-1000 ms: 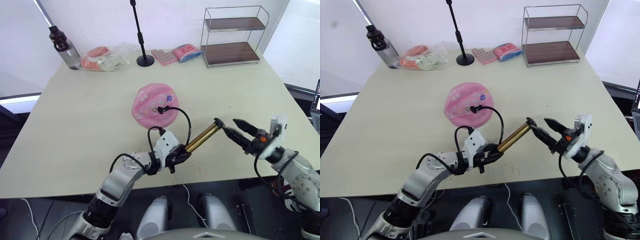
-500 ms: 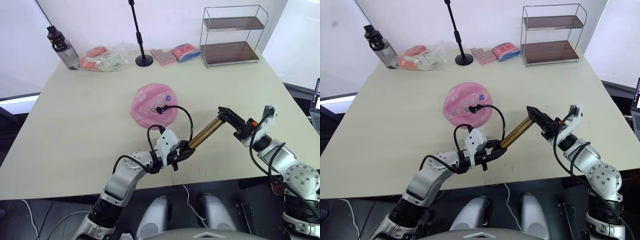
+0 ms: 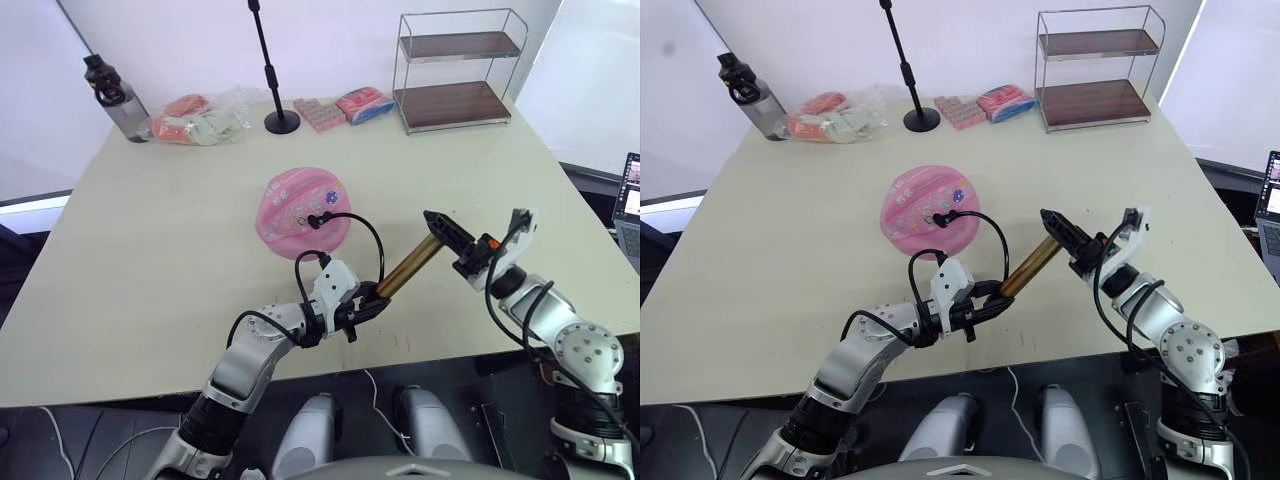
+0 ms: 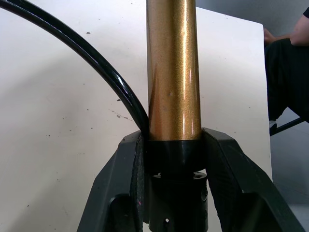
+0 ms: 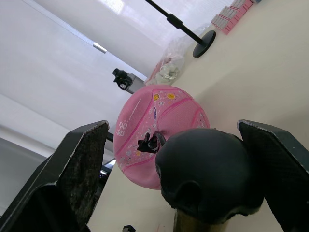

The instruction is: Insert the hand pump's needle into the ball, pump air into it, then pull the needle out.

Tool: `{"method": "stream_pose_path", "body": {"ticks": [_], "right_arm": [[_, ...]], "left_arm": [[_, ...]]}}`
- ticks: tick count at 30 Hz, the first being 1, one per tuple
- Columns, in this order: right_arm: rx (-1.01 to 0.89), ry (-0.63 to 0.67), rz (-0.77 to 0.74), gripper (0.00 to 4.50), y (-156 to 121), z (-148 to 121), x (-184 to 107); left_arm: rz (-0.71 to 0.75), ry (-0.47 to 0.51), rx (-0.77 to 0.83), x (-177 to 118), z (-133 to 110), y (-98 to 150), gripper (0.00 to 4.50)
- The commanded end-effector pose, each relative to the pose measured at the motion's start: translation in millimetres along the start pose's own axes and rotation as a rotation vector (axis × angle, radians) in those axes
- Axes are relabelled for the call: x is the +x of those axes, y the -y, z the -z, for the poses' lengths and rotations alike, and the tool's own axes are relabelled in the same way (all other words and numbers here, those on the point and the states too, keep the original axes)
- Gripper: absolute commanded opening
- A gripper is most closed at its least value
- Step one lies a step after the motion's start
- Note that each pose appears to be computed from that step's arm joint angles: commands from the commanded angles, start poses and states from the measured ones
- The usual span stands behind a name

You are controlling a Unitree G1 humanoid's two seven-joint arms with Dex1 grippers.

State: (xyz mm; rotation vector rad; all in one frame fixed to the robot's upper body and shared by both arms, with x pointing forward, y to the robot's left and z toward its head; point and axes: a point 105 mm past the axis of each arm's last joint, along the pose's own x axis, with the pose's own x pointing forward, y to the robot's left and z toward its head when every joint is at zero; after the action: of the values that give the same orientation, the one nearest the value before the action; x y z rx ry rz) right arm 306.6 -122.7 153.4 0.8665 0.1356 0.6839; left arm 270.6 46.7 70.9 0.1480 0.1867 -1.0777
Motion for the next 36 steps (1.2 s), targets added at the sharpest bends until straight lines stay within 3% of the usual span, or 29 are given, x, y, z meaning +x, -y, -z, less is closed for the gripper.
{"method": "stream_pose_path", "body": {"ticks": [1, 22, 28, 36], "right_arm": [[-0.017, 0.029, -0.050, 4.50, -12, -7, 5], [-0.063, 0.030, -0.049, 4.50, -12, -3, 7], [-0.126, 0.031, -0.028, 1.78, -8, -4, 8], [-0.139, 0.041, -0.046, 1.77, -12, -8, 8]], "left_arm": [[0.008, 0.036, 0.028, -1, -12, 0, 1.37], [0.005, 0.012, 0.009, 0, -6, 4, 1.37], [0.003, 0.009, 0.005, -1, -6, 4, 1.37], [-0.001, -0.002, 0.011, -3, -2, 3, 1.37]]}}
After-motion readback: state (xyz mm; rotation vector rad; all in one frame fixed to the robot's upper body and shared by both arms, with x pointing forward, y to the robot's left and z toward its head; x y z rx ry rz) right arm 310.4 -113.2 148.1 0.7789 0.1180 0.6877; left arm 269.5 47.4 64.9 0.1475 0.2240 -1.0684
